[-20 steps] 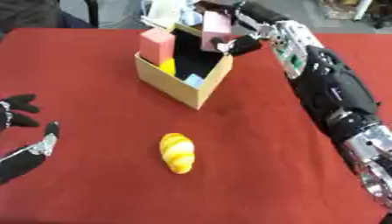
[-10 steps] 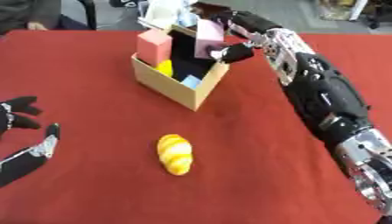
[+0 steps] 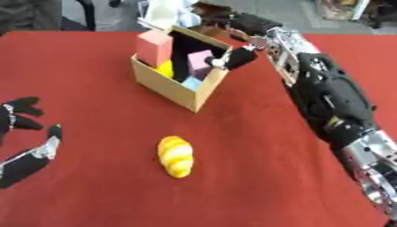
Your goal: Pick up objects on the table and place them in the box.
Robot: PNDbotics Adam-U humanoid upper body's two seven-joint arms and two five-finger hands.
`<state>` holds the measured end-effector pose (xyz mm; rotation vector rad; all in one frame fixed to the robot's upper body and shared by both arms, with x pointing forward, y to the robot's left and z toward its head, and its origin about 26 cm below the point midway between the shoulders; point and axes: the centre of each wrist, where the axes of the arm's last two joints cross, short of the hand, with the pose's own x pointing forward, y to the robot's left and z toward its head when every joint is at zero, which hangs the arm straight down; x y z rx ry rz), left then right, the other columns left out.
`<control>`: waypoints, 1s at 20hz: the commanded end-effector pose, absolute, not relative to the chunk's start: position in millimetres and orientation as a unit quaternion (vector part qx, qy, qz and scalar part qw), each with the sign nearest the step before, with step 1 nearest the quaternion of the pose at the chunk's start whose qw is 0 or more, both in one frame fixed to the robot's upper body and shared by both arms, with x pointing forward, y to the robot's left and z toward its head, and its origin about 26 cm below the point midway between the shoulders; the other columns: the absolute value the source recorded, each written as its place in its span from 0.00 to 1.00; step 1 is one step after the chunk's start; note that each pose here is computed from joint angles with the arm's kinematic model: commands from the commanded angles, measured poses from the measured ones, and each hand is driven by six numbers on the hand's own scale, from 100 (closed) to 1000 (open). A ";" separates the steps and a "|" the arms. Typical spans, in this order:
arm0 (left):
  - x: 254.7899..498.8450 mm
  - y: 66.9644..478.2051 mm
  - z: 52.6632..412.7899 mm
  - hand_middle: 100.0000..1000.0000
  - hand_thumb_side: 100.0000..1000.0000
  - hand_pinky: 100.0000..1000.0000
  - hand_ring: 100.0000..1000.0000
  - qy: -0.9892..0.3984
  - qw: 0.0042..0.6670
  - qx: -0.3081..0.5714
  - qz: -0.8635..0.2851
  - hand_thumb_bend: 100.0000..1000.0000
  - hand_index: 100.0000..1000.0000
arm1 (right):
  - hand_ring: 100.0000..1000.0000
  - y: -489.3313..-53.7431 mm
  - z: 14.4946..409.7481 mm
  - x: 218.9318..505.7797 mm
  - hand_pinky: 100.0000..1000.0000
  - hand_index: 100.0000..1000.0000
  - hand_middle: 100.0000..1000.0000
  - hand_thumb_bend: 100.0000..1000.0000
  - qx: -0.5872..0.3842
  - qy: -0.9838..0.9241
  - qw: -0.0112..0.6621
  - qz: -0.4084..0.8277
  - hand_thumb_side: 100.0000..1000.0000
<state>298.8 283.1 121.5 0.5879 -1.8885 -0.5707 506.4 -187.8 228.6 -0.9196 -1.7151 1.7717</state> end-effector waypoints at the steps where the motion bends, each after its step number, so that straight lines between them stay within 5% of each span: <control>1: 297.7 289.5 127.6 0.56 0.04 0.63 0.50 -0.788 0.508 0.258 -0.234 0.19 0.79 | 0.85 -192.6 260.1 498.1 0.86 0.99 0.91 0.22 -0.335 -0.656 0.193 0.649 0.57; 8: 298.2 293.8 126.3 0.56 0.04 0.64 0.50 -0.785 0.510 0.268 -0.228 0.19 0.79 | 0.83 -179.9 281.1 454.6 0.85 0.97 0.87 0.17 -0.223 -0.687 0.085 0.686 0.57; 9: 298.1 294.6 126.4 0.56 0.04 0.64 0.50 -0.785 0.510 0.270 -0.227 0.17 0.79 | 0.82 -175.1 281.2 447.3 0.85 0.97 0.86 0.35 -0.206 -0.685 0.075 0.695 0.58; 10: 298.1 295.3 126.6 0.56 0.04 0.64 0.50 -0.784 0.510 0.272 -0.225 0.19 0.79 | 0.82 -169.0 280.1 440.3 0.85 0.97 0.86 0.16 -0.188 -0.681 0.065 0.705 0.57; 20: 300.0 293.9 126.6 0.56 0.04 0.64 0.50 -0.785 0.511 0.268 -0.226 0.18 0.79 | 0.81 -107.6 221.3 423.0 0.83 0.97 0.84 0.09 -0.072 -0.613 0.054 0.785 0.58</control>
